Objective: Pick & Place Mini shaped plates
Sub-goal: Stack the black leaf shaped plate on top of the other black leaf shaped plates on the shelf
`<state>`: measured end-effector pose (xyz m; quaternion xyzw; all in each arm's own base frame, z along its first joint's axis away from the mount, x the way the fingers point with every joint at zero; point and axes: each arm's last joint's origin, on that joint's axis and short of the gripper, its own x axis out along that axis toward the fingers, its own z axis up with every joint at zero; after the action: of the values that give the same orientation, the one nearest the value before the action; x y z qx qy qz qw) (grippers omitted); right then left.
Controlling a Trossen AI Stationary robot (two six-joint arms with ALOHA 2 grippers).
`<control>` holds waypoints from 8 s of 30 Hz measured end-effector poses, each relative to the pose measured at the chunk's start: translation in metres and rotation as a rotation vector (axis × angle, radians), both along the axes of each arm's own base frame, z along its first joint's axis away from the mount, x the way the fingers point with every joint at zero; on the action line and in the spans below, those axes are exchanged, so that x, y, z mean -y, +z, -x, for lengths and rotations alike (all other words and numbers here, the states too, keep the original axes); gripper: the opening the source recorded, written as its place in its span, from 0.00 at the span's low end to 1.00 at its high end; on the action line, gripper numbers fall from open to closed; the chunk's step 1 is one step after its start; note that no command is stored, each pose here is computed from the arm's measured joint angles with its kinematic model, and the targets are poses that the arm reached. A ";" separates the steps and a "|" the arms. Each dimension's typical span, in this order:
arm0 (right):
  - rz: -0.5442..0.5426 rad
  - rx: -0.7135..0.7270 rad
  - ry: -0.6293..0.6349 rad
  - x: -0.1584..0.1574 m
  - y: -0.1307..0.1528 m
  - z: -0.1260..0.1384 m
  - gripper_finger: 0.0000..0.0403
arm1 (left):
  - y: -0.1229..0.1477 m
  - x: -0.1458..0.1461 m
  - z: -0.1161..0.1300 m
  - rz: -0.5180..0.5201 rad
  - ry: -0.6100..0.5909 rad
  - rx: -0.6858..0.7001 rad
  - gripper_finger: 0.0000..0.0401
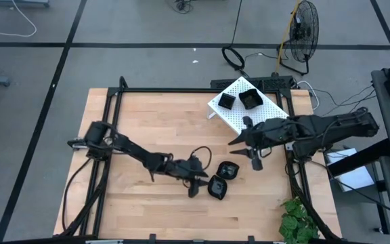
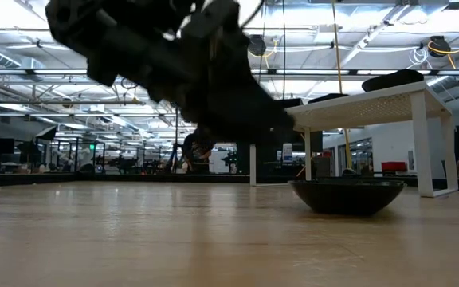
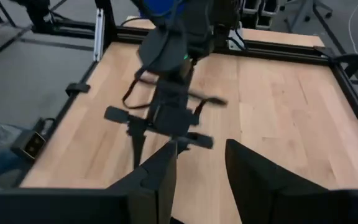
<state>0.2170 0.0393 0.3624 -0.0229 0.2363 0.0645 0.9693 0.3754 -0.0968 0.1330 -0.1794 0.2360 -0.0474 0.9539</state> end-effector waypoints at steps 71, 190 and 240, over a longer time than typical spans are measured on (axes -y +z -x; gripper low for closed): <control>0.004 0.105 0.068 0.003 0.002 0.023 0.32 | 0.019 0.053 -0.026 -0.217 -0.002 0.046 0.02; 0.152 0.072 -0.282 0.005 -0.025 -0.025 0.41 | 0.172 -0.015 0.026 -0.955 0.807 -0.153 0.01; 0.394 0.180 -0.448 0.025 -0.049 -0.063 0.01 | 0.194 -0.017 0.010 -1.074 0.685 -0.080 0.06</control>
<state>0.2796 0.0140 0.3137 -0.1635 0.1566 -0.2000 0.9533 0.3654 -0.0797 0.3266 0.2567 0.1915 0.3920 0.8624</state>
